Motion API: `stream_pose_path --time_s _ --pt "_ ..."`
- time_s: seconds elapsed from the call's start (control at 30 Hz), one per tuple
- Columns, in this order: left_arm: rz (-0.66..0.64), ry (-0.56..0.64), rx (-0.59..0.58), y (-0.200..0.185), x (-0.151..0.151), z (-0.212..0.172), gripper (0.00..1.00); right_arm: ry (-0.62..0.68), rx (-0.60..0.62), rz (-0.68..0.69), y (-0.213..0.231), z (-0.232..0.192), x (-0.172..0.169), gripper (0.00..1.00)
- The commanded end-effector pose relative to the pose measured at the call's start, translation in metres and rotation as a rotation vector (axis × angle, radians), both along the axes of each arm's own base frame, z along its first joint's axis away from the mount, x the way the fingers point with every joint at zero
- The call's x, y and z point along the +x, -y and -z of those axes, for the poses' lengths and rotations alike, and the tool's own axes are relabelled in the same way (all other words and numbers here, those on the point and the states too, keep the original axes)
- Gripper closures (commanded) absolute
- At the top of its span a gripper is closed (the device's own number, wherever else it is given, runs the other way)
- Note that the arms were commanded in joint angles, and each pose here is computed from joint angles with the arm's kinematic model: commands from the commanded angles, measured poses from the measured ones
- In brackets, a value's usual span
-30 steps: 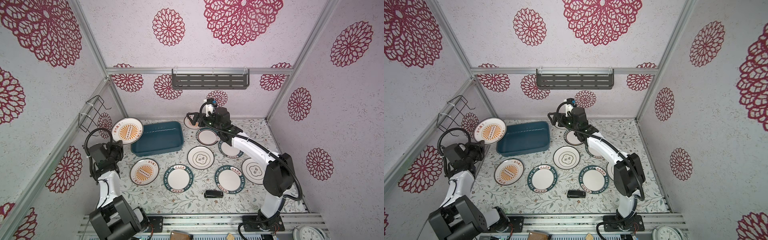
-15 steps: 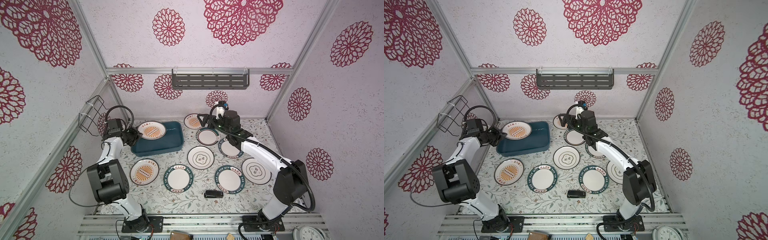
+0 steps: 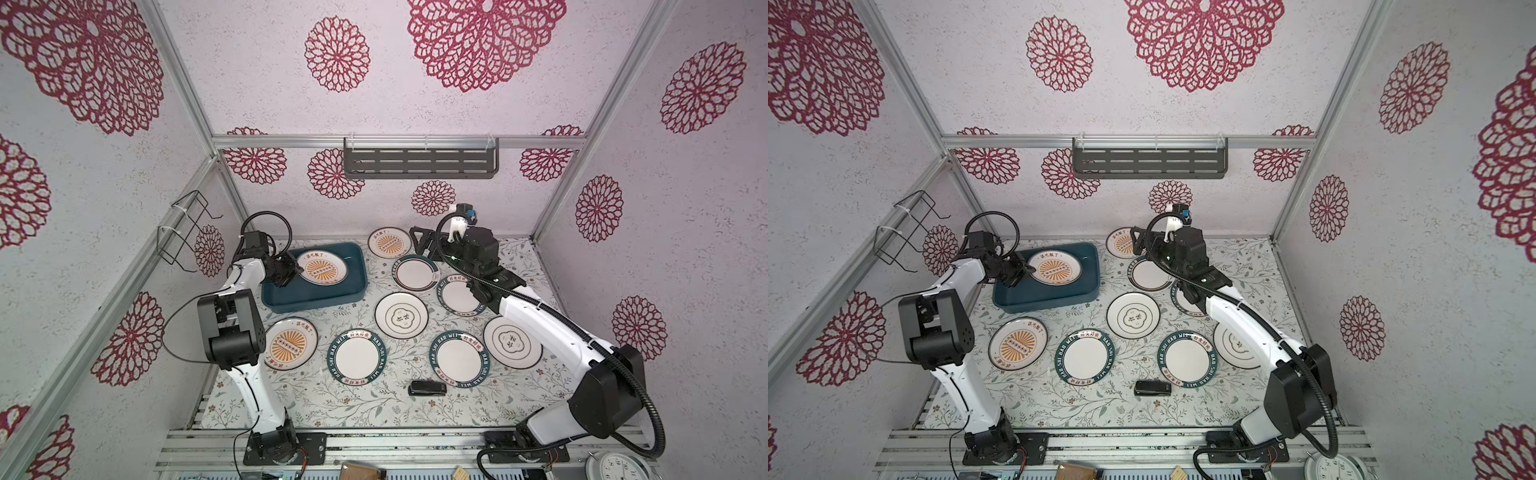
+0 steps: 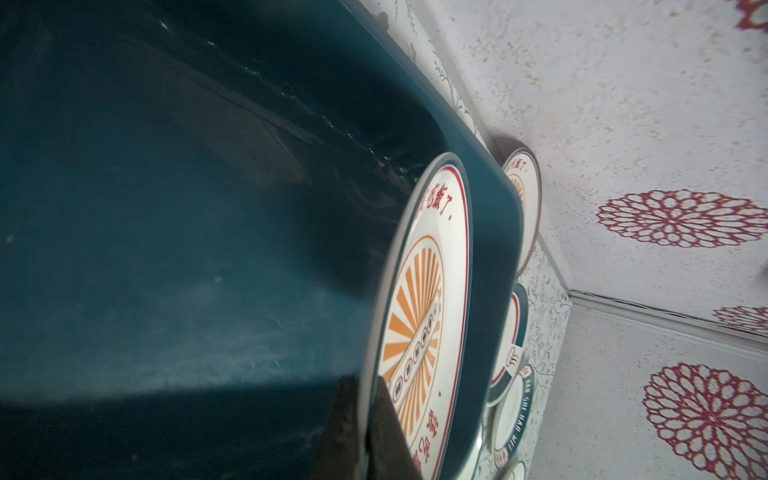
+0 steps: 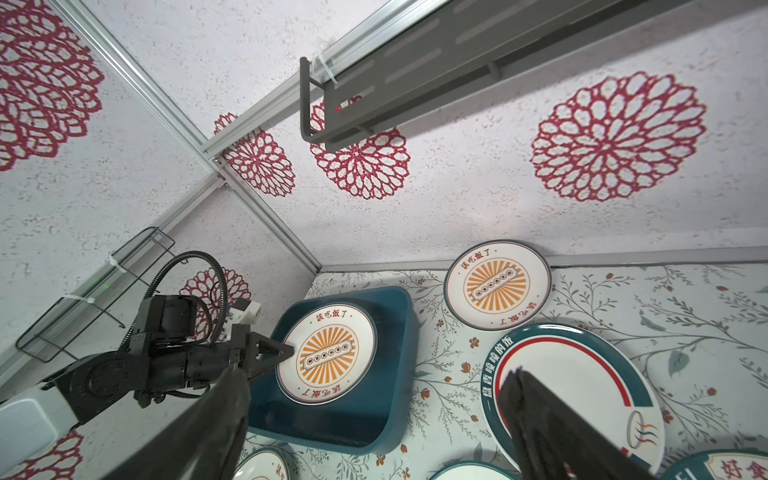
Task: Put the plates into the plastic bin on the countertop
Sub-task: 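Lift the sunburst plate with the left gripper and lower it into the teal bin, then open the left gripper and release the plate in the bin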
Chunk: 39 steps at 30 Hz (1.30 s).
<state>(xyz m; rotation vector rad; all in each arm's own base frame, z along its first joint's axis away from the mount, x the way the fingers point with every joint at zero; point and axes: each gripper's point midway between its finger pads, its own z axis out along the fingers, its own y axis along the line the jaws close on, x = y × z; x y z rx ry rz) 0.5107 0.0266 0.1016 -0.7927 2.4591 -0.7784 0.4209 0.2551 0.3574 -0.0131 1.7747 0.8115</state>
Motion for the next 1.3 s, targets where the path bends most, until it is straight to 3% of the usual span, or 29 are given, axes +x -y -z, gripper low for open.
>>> stream_pose_path --time_s 0.0,0.2,0.47,0.57,0.73,0.8,0.83,1.1,1.27 --pt "0.072 0.074 0.046 0.013 0.018 -0.004 1.0 0.066 0.008 0.068 0.021 -0.026 -0.008 0.01" --pt "0.059 0.122 0.017 0.02 0.03 0.01 1.0 0.069 0.012 0.112 0.031 -0.027 -0.012 0.01" --pt "0.079 0.08 0.019 0.033 0.03 0.034 0.96 0.076 0.027 0.133 0.033 -0.029 -0.009 0.01" --pt "0.072 0.072 0.016 0.033 0.029 0.039 0.87 0.073 0.036 0.135 0.033 -0.029 -0.008 0.01" --pt "0.065 0.056 0.039 0.031 0.026 0.038 0.62 0.068 0.043 0.144 0.035 -0.026 -0.009 0.01" --pt "0.055 0.047 0.058 0.028 0.023 0.036 0.4 0.062 0.042 0.147 0.036 -0.023 -0.008 0.01" --pt "0.046 0.047 0.071 0.025 0.022 0.033 0.37 0.058 0.043 0.152 0.036 -0.022 -0.008 0.01" --pt "-0.002 0.1 0.187 0.009 0.008 -0.01 0.25 0.051 0.049 0.118 0.027 -0.018 -0.011 0.01" --pt "-0.073 0.234 0.272 -0.005 -0.017 -0.077 0.17 0.049 0.044 0.051 0.005 -0.015 -0.012 0.01"
